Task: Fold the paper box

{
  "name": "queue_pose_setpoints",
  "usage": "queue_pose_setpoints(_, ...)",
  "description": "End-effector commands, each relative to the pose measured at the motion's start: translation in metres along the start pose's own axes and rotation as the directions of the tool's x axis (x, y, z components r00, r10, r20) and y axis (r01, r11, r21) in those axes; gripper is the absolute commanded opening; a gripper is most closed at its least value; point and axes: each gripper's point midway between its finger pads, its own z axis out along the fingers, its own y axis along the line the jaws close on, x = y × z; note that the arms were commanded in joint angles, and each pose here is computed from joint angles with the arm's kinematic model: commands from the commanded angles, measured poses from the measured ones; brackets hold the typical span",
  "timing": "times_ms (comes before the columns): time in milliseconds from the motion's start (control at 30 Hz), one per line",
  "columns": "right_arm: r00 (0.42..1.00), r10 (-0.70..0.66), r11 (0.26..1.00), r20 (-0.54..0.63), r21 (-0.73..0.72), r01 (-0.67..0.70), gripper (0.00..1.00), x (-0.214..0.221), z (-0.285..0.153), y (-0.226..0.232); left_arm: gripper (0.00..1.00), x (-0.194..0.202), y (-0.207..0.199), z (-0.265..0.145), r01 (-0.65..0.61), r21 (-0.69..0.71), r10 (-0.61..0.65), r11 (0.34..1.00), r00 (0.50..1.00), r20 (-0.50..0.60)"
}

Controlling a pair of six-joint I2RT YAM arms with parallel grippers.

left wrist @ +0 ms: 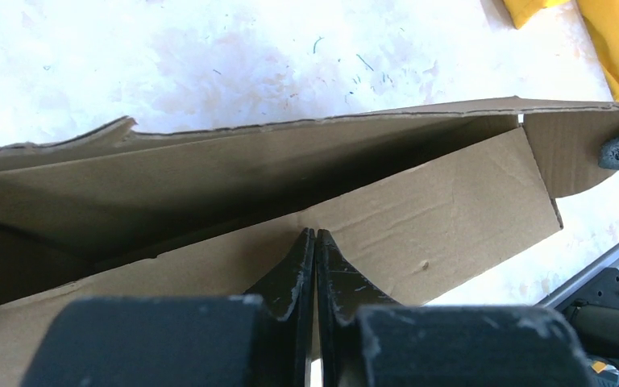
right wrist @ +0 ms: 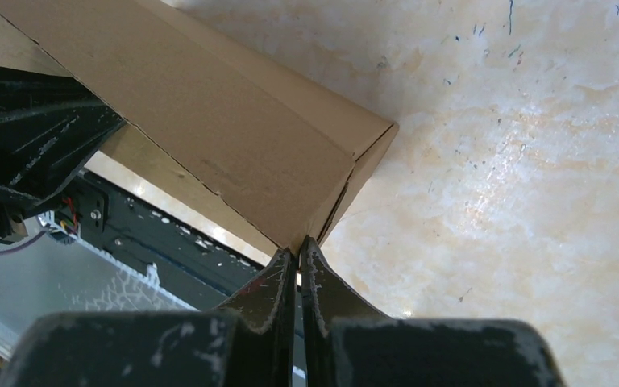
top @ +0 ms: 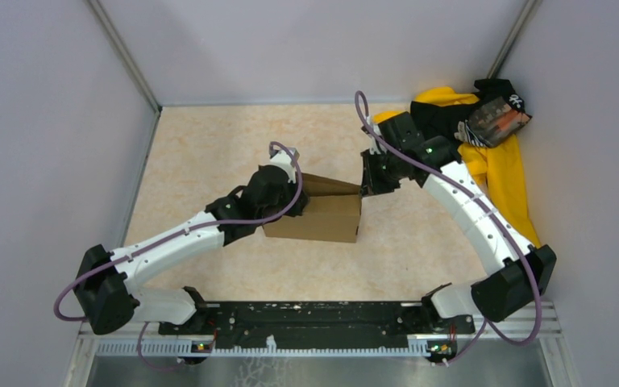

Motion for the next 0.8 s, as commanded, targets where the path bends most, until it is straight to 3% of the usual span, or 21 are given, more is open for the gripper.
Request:
queue_pose_setpoints(0,1.000,-0.023,0.999,-0.020,-0.026,0.022,0.00,0.016,-0.006,0.007,0.08,0.059,0.023,-0.005,-0.050,-0.067,0.036,0.996,0.980,-0.193)
queue_pose_setpoints(100,0.999,-0.027,0.999,-0.020,-0.027,0.027,0.00,0.018,-0.005,0.007,0.09,0.054,0.021,-0.007,-0.047,-0.060,0.036,0.997,0.983,-0.183)
queue_pose_setpoints(400,0.999,-0.033,0.999,-0.012,-0.018,0.032,0.00,0.018,-0.005,0.006,0.26,0.022,0.004,-0.026,-0.037,0.017,0.038,0.999,0.996,-0.083)
queue_pose_setpoints(767,1.000,-0.026,1.000,0.000,-0.009,0.026,0.00,0.015,-0.008,0.005,0.30,0.000,-0.007,-0.041,-0.040,0.074,0.040,0.996,0.999,-0.007)
